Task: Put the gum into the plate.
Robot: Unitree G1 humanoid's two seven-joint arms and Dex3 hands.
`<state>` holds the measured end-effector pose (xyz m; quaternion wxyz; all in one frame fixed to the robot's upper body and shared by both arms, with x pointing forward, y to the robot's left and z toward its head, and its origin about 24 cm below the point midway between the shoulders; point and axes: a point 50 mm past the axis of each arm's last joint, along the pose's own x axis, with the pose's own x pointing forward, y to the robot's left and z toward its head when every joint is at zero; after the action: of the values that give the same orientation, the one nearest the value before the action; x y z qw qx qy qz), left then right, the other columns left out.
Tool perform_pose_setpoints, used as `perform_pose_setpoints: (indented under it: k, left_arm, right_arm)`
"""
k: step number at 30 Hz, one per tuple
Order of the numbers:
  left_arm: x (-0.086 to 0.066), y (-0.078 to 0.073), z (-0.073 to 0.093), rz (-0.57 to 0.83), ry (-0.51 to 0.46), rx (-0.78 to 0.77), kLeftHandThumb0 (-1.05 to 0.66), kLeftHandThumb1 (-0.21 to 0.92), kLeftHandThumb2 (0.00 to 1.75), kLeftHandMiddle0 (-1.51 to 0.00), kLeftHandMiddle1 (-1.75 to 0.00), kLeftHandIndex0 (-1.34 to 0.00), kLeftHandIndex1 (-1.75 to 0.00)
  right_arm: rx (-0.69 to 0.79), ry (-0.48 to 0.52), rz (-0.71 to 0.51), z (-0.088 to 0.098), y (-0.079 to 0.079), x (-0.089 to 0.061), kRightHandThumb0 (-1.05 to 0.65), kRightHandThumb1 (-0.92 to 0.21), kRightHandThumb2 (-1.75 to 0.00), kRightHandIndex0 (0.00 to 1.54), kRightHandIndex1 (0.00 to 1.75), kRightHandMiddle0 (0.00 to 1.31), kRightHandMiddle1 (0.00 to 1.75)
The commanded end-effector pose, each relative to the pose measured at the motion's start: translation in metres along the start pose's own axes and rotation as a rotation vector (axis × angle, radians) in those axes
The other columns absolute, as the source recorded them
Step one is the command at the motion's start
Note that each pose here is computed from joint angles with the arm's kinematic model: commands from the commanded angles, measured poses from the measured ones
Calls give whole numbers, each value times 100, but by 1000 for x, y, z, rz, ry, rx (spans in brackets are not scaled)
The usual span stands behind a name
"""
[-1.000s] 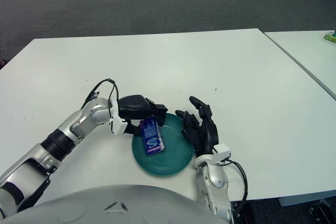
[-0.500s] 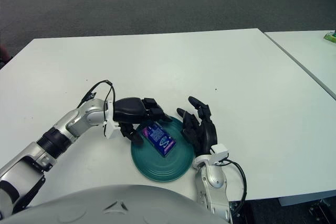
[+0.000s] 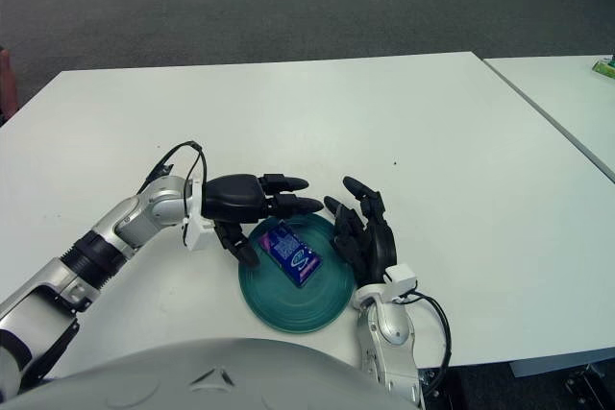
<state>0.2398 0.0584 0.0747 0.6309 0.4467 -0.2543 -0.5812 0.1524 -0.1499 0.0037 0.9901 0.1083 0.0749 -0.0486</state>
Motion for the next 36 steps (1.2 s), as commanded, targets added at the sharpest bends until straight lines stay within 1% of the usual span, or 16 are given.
perform_pose_setpoints:
  k: [1,5,7,8,9,12,13,14,17,19,20,22,27,30,32,36]
  left_arm:
    - [-5,5,-4,46,31,-62,-105,92,36,0,0,0,0]
    - [-7,6,-6,78,51,-131,-105,92,31,0,0,0,0]
    - [-8,7,-7,114,78,-219,-105,92,26,0,0,0,0]
    - [-10,7,-8,171,110,-299,-105,92,23,0,0,0,0]
    - [-12,6,-10,272,158,-406,-105,92,21,0,0,0,0]
    - [-19,4,-12,509,258,-637,-105,92,44,0,0,0,0]
    - [-23,8,-11,592,288,-698,-105,92,47,0,0,0,0]
    - [-26,11,-10,646,309,-738,-105,92,56,0,0,0,0]
    - [-39,19,-8,751,371,-809,-104,92,71,-2,-1,0,0]
    - [-48,20,-10,811,416,-854,-101,92,78,-9,-2,-3,-3]
    - [-52,20,-12,834,434,-872,-98,92,82,-17,-3,-3,-18]
    - [-58,19,-13,874,464,-900,-94,92,86,-27,-3,-1,-41]
    - [-70,13,-16,988,532,-985,-86,92,89,-42,-6,0,-71]
    - [-75,7,-17,1037,556,-1036,-82,92,90,-47,-7,0,-80]
    - [-77,3,-18,1079,569,-1087,-80,92,90,-48,-8,0,-83]
    - [-78,0,-17,1123,582,-1148,-77,92,91,-50,-8,0,-84]
  right_arm:
    - [15,216,-47,-35,-9,-18,-43,-92,-89,45,40,0,78]
    - [29,224,-49,-36,-9,-18,-45,-92,-86,48,40,0,75]
    - [44,232,-53,-37,-9,-19,-45,-92,-84,50,40,0,75]
    - [54,237,-57,-38,-10,-19,-46,-92,-82,51,41,0,75]
    - [62,240,-63,-38,-10,-19,-45,-92,-81,51,41,0,76]
    - [66,243,-74,-39,-10,-19,-46,-92,-75,56,45,1,78]
    - [64,243,-76,-39,-11,-20,-46,-92,-74,57,45,1,79]
    - [63,243,-78,-39,-11,-20,-46,-92,-72,59,47,1,80]
    - [64,242,-82,-39,-12,-21,-47,-92,-68,62,51,3,82]
    - [66,242,-83,-39,-12,-21,-47,-92,-66,62,55,4,83]
    - [67,242,-83,-39,-13,-21,-47,-92,-65,62,58,5,84]
    - [66,244,-82,-39,-13,-20,-47,-92,-64,61,63,6,85]
    - [56,252,-83,-39,-16,-20,-47,-92,-64,58,65,4,85]
    - [51,258,-88,-39,-17,-21,-47,-92,-64,57,66,3,84]
    - [48,264,-93,-40,-18,-21,-47,-92,-64,58,66,3,84]
    - [49,271,-96,-40,-19,-23,-48,-92,-63,59,68,3,85]
